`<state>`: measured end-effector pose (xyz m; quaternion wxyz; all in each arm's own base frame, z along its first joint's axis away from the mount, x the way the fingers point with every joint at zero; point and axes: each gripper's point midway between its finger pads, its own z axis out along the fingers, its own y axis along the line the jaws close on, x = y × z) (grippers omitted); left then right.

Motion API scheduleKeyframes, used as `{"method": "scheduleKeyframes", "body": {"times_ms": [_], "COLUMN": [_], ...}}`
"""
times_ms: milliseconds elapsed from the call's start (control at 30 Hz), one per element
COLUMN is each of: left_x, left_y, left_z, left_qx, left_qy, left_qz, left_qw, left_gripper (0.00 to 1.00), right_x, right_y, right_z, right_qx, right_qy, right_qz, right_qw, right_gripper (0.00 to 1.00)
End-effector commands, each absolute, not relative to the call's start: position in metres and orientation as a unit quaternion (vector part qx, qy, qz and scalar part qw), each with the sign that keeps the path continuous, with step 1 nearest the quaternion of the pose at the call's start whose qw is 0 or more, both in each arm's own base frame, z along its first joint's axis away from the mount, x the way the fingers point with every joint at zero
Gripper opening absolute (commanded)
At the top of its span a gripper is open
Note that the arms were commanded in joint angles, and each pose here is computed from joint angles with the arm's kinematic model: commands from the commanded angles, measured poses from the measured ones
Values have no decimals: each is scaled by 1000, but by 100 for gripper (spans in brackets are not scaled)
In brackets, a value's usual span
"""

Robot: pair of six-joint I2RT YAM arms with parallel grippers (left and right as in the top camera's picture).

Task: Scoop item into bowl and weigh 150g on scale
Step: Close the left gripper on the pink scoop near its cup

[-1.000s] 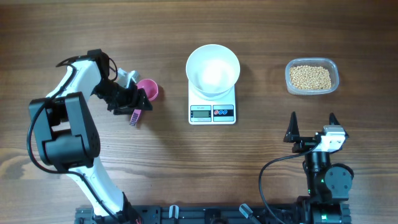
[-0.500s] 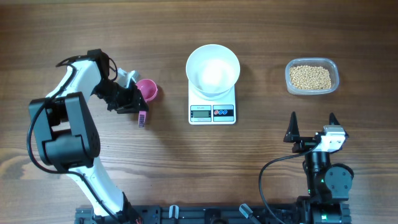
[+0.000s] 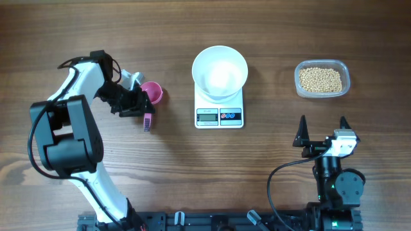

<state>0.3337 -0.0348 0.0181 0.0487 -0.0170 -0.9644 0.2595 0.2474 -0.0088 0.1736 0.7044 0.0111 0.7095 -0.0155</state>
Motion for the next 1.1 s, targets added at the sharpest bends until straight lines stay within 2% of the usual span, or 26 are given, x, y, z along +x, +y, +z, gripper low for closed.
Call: {"method": "scheduleKeyframes", "body": {"times_ms": [0,600,733,900,1067], "left_x": [333,318,322,324,324], "left_y": [-42,-54,-54,-53,-53], "left_z": [17,7,6,6,6], "left_qx": [-14,-4,-6,-8,-7], "left_qy": [-957,-946,-946,-947,-947], "left_qz": [287,318,319,318,318], "left_qw": [50,60,52,47,47], "left_gripper": [54,58,48,41,20], "right_x": [247,247,247,247,247], "right_y": [-9,-9,-9,-9,-9], "right_z": [176,176,176,176,176], "right_qx": [5,5,5,5,5], "right_qy": [706,706,706,706,706], "right_qz": [-21,-21,-21,-21,-21], "right_qw": [708,708,708,708,708], "right_gripper": [100,100,100,100,100]}}
